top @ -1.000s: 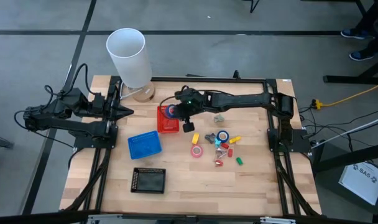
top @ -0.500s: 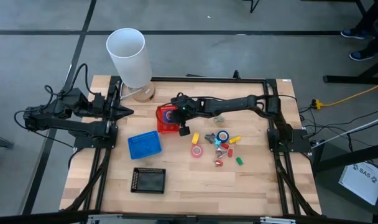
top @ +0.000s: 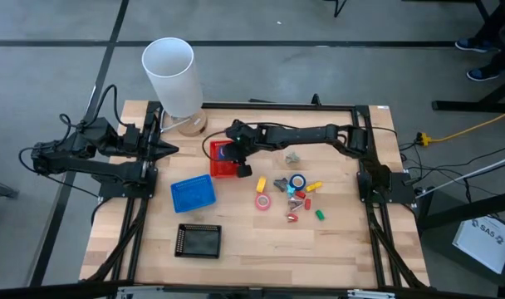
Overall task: Pick and place Stapler, Stapler remover, tape
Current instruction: Put the top blue tape into the red basket
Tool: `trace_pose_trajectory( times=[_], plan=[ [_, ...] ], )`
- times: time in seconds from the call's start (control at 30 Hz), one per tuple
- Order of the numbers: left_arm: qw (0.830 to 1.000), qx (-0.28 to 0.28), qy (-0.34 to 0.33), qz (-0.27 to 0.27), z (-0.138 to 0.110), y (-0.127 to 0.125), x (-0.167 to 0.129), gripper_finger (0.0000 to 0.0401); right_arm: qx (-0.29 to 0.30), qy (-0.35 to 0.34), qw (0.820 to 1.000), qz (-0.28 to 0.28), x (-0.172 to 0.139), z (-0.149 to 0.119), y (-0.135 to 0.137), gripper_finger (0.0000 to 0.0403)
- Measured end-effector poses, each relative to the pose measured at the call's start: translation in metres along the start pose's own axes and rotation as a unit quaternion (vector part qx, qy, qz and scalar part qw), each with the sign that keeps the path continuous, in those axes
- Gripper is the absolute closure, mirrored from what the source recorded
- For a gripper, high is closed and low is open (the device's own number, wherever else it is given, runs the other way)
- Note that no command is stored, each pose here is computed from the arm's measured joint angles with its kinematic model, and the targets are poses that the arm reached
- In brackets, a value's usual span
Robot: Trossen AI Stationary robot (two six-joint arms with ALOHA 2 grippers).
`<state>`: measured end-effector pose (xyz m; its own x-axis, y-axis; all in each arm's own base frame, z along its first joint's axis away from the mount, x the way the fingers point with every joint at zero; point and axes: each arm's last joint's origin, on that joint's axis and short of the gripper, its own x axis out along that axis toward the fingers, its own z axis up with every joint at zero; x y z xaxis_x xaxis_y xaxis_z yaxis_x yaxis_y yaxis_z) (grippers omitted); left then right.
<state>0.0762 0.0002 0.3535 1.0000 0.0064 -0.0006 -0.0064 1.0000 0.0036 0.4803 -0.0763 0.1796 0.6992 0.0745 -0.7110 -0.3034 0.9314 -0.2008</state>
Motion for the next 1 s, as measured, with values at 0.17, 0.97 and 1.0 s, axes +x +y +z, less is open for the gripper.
trace_pose_trajectory(
  times=[0.17,0.97,1.0],
  plan=[
    [1.0,0.0,0.0,0.0,0.0,0.0,0.0,0.0389,0.004,-0.001,1.0,0.001,0.0,0.0,0.0,0.0359],
    [1.0,0.0,0.0,0.0,0.0,0.0,0.0,0.0393,0.0,0.028,1.0,-0.014,0.002,-0.009,-0.005,0.0284],
    [1.0,0.0,0.0,0.0,0.0,0.0,0.0,0.0392,-0.001,0.025,1.0,-0.016,0.002,-0.008,-0.005,0.0279]
  ],
)
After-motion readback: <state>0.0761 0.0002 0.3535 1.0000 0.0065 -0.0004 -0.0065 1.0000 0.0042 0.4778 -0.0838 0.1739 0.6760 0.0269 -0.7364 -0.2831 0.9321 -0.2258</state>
